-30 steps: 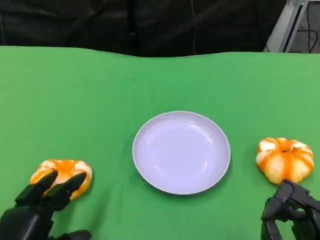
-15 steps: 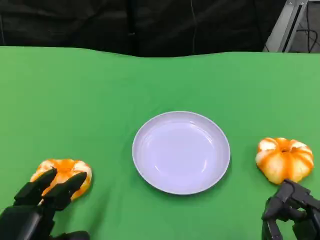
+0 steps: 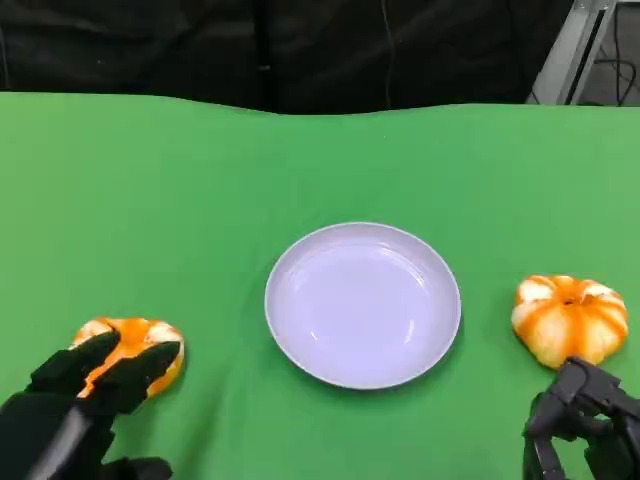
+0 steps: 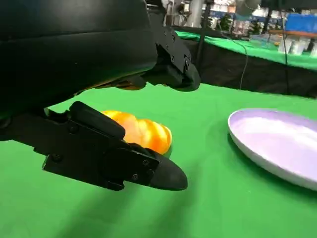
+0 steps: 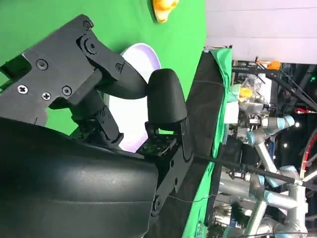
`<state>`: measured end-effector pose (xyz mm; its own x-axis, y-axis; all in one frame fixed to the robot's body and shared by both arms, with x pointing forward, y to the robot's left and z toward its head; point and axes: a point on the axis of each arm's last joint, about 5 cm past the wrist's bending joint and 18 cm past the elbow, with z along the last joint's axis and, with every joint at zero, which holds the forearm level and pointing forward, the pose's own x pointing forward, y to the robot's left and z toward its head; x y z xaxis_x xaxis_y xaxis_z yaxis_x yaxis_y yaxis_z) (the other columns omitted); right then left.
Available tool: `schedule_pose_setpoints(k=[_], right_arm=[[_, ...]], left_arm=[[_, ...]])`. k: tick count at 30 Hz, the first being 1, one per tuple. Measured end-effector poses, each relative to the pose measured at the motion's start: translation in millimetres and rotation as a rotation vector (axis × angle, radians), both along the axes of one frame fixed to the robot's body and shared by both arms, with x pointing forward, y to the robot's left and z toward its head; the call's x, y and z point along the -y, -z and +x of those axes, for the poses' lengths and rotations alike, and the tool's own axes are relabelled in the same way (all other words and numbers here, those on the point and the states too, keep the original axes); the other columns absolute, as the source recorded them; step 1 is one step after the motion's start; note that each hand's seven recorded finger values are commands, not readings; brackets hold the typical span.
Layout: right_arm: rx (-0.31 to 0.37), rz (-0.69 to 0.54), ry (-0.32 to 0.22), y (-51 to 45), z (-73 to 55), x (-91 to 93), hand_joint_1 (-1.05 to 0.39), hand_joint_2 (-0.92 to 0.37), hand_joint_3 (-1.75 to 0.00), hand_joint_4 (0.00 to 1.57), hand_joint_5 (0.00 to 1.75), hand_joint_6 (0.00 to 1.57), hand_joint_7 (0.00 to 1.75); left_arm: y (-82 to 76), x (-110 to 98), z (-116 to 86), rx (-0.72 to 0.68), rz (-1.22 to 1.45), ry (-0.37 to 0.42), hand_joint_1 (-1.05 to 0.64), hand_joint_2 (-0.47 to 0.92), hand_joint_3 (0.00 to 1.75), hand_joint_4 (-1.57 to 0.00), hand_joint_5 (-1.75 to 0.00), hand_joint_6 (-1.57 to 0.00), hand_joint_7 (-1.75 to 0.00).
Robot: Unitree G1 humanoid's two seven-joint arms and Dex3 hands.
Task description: Grasp the bread from the table and place it into the plate.
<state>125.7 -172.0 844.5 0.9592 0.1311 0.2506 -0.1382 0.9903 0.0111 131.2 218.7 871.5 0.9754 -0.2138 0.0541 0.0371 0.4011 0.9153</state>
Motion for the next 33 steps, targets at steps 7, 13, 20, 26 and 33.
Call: schedule_pose_setpoints(k=[7, 13, 20, 26, 33], right_arm=[[0.0, -0.002, 0.002, -0.1, 0.2, -0.1, -0.15, -0.51, -1.29, 0.86, 1.75, 0.76, 1.59], [-0.001, 0.002, 0.001, 0.0, 0.0, -0.1, -0.15, -0.51, -1.3, 0.86, 1.75, 0.76, 1.58], [-0.001, 0.002, 0.0, -0.1, 0.0, -0.3, -0.16, -0.5, -1.29, 0.86, 1.75, 0.76, 1.58], [0.0, 0.003, 0.0, -0.2, 0.0, -0.4, -0.15, -0.5, -1.3, 0.86, 1.75, 0.76, 1.59], [0.001, 0.001, 0.005, -0.3, 0.0, -0.6, -0.14, -0.5, -1.3, 0.86, 1.75, 0.77, 1.59]], left_arm=[[-3.7, -7.0, 19.4, -0.072, 0.069, -0.016, -0.66, 0.92, 0.09, -0.38, -0.07, -0.46, -0.01], [2.0, -6.6, 33.7, -0.118, 0.095, -0.026, -0.65, 0.92, 0.09, -0.39, -0.06, -0.48, -0.01], [10.8, -6.4, 49.0, -0.166, 0.138, -0.022, -0.67, 0.92, 0.13, -0.38, -0.04, -0.47, 0.0], [17.8, -3.1, 57.9, -0.186, 0.186, -0.023, -0.65, 0.92, 0.11, -0.4, -0.03, -0.49, -0.01], [25.4, 1.5, 65.7, -0.171, 0.238, -0.028, -0.65, 0.92, 0.11, -0.42, -0.03, -0.51, -0.01]])
